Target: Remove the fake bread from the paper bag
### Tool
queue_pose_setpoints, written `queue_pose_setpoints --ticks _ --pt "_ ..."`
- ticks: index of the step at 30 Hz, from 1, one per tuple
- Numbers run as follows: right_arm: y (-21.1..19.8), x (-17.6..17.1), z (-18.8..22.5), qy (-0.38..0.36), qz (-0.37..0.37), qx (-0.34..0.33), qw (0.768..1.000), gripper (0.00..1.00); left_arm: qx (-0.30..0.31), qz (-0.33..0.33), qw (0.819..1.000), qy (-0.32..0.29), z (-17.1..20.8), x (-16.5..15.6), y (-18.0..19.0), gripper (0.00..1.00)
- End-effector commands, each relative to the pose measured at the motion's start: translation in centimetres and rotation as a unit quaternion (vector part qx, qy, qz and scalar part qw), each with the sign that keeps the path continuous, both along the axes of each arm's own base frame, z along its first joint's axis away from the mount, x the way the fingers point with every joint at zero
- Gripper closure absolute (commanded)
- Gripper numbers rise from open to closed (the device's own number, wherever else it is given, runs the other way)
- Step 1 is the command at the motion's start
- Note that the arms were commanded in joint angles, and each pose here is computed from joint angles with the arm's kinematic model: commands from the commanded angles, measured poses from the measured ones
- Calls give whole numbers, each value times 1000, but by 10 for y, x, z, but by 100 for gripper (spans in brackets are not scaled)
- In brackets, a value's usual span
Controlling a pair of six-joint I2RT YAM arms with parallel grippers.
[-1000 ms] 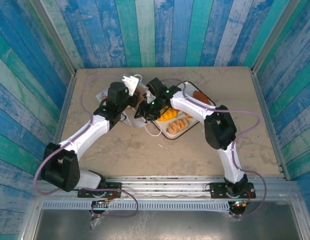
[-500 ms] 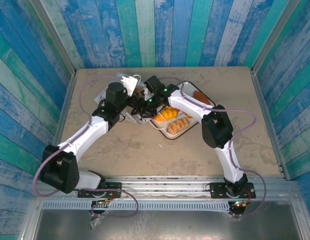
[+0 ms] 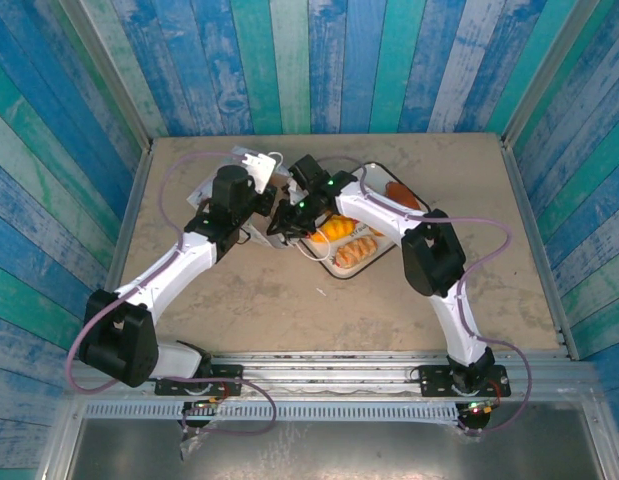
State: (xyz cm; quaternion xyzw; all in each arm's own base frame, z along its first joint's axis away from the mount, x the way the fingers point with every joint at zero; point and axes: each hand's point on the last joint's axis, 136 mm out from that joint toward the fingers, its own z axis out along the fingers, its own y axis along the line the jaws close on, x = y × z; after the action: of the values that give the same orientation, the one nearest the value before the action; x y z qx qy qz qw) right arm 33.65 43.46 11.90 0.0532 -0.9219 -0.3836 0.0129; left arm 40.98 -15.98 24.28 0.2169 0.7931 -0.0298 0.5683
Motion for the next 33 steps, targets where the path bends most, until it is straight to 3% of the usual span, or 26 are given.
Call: queue_pose_setpoints --ticks 1,11,25,33 --pt "-13 5 29 -38 -12 4 999 92 -17 2 998 -66 47 -6 2 100" --pt "-32 -13 58 -71 -2 6 997 99 -22 25 996 -87 53 -1 8 100" --pt "-50 -28 67 -107 15 -10 994 99 -23 35 995 -92 56 5 10 100" --pt "-59 -36 87 -143 29 -31 989 99 -19 75 994 -80 51 15 20 100"
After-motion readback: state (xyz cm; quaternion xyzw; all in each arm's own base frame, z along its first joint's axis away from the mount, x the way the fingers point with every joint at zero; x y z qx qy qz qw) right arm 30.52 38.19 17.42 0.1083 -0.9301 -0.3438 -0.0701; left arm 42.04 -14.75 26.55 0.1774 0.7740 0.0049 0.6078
